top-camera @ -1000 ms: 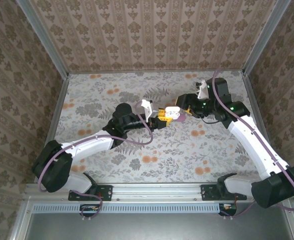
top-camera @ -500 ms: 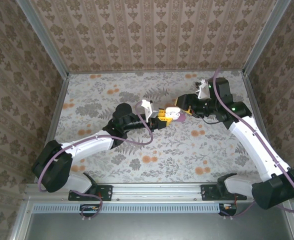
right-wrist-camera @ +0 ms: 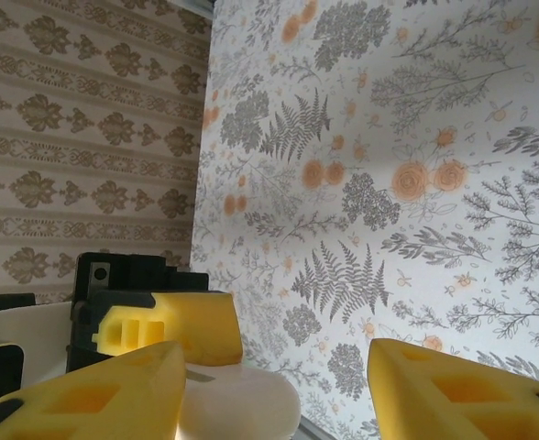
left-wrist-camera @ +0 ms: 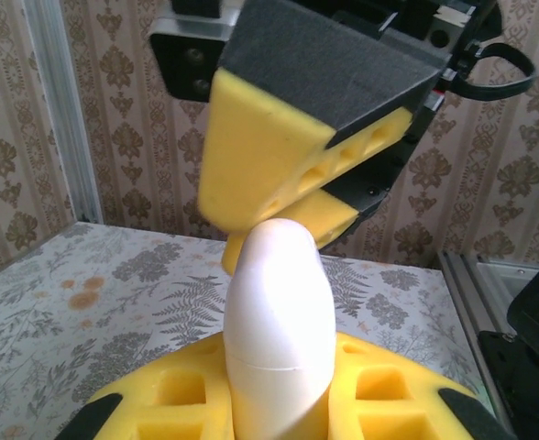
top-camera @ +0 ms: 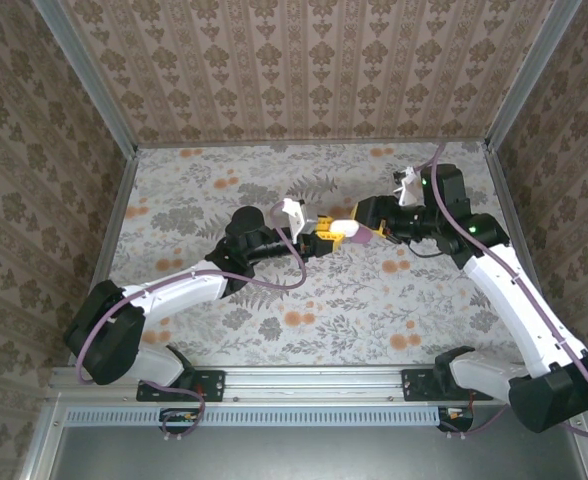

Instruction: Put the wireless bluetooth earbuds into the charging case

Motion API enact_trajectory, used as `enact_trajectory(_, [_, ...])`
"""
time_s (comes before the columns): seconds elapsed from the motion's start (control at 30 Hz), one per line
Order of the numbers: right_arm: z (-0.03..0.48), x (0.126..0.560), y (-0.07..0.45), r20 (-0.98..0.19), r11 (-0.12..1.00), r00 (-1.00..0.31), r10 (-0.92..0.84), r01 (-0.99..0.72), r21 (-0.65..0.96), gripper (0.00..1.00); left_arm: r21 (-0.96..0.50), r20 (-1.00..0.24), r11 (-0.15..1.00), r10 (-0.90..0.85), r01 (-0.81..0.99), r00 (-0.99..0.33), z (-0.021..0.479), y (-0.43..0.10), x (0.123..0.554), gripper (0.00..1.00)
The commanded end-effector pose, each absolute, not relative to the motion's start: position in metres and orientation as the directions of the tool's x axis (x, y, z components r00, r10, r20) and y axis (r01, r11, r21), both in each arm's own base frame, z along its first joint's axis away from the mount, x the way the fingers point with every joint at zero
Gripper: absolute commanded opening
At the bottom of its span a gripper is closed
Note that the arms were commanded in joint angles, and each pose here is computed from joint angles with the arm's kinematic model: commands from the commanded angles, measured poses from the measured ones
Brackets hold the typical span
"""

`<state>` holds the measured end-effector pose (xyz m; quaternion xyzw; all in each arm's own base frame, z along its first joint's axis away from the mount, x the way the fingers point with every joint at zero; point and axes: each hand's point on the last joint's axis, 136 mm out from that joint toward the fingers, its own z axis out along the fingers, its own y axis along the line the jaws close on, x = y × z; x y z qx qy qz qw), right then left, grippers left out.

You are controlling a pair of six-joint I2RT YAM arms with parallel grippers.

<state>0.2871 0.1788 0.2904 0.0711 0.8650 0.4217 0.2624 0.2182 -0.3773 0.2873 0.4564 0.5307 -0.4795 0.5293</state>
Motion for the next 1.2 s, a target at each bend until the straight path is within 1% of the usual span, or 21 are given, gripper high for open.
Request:
enact_trajectory(0.0, [0.285, 0.284, 0.153, -0.464, 0.710, -0.787, 0.407, -0.046, 0.702, 0.60, -0.062, -0.998, 0.205, -0.031, 0.977, -0.056, 0.285, -0.371, 0.231, 0.17])
enact_trajectory(0.07, [0.280, 0.286, 0.137, -0.506, 0.740, -0.736, 0.450, -0.010, 0.673, 0.61, -0.115, -0.993, 0.266, -0.004, 0.957, -0.118, 0.264, -0.367, 0.240, 0.16])
enact_trajectory(0.13, [0.273, 0.286, 0.125, -0.520, 0.748, -0.704, 0.483, 0.022, 0.664, 0.62, -0.193, -0.977, 0.320, 0.023, 0.927, -0.211, 0.242, -0.363, 0.248, 0.16])
enact_trajectory(0.2, [0.264, 0.286, 0.121, -0.510, 0.746, -0.702, 0.497, 0.044, 0.665, 0.63, -0.274, -0.951, 0.356, 0.039, 0.893, -0.307, 0.220, -0.359, 0.253, 0.16])
enact_trajectory(0.3, [0.247, 0.285, 0.118, -0.472, 0.747, -0.728, 0.497, 0.082, 0.659, 0.62, -0.367, -0.905, 0.363, 0.073, 0.856, -0.419, 0.191, -0.361, 0.253, 0.18])
enact_trajectory(0.4, [0.233, 0.286, 0.118, -0.436, 0.752, -0.753, 0.492, 0.115, 0.649, 0.63, -0.456, -0.827, 0.403, 0.137, 0.794, -0.545, 0.158, -0.364, 0.255, 0.18])
enact_trajectory(0.57, [0.220, 0.288, 0.120, -0.396, 0.749, -0.777, 0.489, 0.142, 0.647, 0.62, -0.556, -0.710, 0.459, 0.170, 0.693, -0.683, 0.121, -0.370, 0.261, 0.18])
enact_trajectory(0.67, [0.217, 0.288, 0.119, -0.391, 0.746, -0.771, 0.503, 0.159, 0.646, 0.62, -0.607, -0.602, 0.520, 0.193, 0.601, -0.775, 0.097, -0.369, 0.264, 0.18])
enact_trajectory(0.83, [0.215, 0.286, 0.114, -0.397, 0.740, -0.752, 0.527, 0.175, 0.650, 0.62, -0.627, -0.491, 0.581, 0.223, 0.519, -0.842, 0.070, -0.366, 0.265, 0.19])
enact_trajectory(1.0, [0.212, 0.284, 0.110, -0.396, 0.733, -0.736, 0.549, 0.195, 0.652, 0.62, -0.609, -0.365, 0.676, 0.225, 0.414, -0.904, 0.044, -0.354, 0.267, 0.19])
enact_trajectory(1.17, [0.207, 0.284, 0.109, -0.384, 0.724, -0.733, 0.562, 0.212, 0.656, 0.62, -0.598, -0.329, 0.704, 0.220, 0.384, -0.918, 0.036, -0.351, 0.268, 0.20])
